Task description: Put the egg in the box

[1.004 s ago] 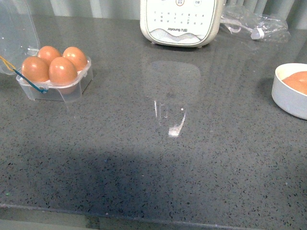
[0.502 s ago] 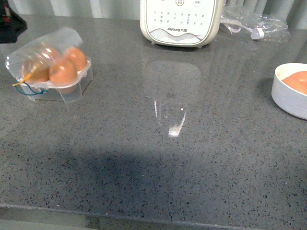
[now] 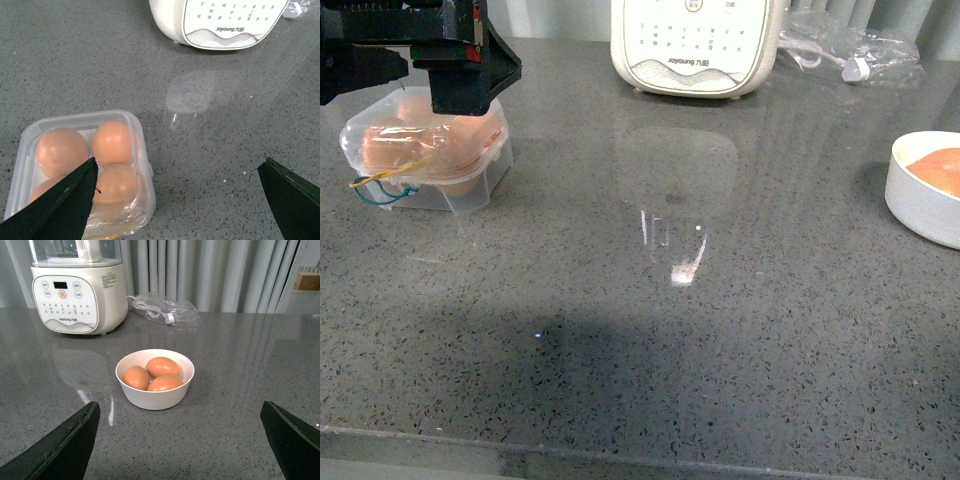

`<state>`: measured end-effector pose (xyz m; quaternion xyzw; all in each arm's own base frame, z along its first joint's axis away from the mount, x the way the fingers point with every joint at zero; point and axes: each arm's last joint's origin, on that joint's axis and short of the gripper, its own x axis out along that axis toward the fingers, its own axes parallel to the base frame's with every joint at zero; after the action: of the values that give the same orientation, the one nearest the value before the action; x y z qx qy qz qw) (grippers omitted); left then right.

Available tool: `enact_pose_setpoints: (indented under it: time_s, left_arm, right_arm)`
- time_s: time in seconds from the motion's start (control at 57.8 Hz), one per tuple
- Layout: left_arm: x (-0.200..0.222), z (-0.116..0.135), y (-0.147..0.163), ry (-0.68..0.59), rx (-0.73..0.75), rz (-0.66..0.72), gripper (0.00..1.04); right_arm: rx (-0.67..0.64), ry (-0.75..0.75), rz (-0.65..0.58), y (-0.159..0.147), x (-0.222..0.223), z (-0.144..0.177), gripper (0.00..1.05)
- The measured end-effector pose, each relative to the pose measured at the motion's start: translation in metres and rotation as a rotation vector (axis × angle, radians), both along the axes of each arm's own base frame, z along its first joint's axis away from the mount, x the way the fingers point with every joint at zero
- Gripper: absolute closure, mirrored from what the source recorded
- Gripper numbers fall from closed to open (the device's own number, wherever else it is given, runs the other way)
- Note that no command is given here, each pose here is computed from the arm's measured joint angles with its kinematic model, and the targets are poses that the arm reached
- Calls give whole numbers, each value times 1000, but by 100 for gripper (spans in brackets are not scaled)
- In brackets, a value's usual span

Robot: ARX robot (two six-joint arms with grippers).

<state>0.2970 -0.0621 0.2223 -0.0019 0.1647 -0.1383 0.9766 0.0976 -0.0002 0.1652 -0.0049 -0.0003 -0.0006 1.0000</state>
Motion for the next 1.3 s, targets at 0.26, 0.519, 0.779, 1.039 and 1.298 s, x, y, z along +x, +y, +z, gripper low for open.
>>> enact_pose_setpoints:
  time_s: [0.26, 0.519, 0.779, 1.039, 1.298]
  left_arm:
    - [-9, 6, 6, -35, 18, 14, 7]
    - [-41, 38, 38, -131, 70, 79, 7]
    - [-81, 44, 85, -146, 115, 152, 7]
    - [-107, 30, 113, -111, 155, 210, 7]
    - [-119, 17, 112, -260, 108, 278, 22]
  right_arm:
    - [0, 0, 0, 0, 0, 0, 7]
    - [0, 0, 0, 0, 0, 0, 7]
    - [0, 0, 0, 0, 0, 0, 7]
    - [0, 0, 0, 0, 0, 0, 7]
    - [0, 0, 0, 0, 0, 0, 7]
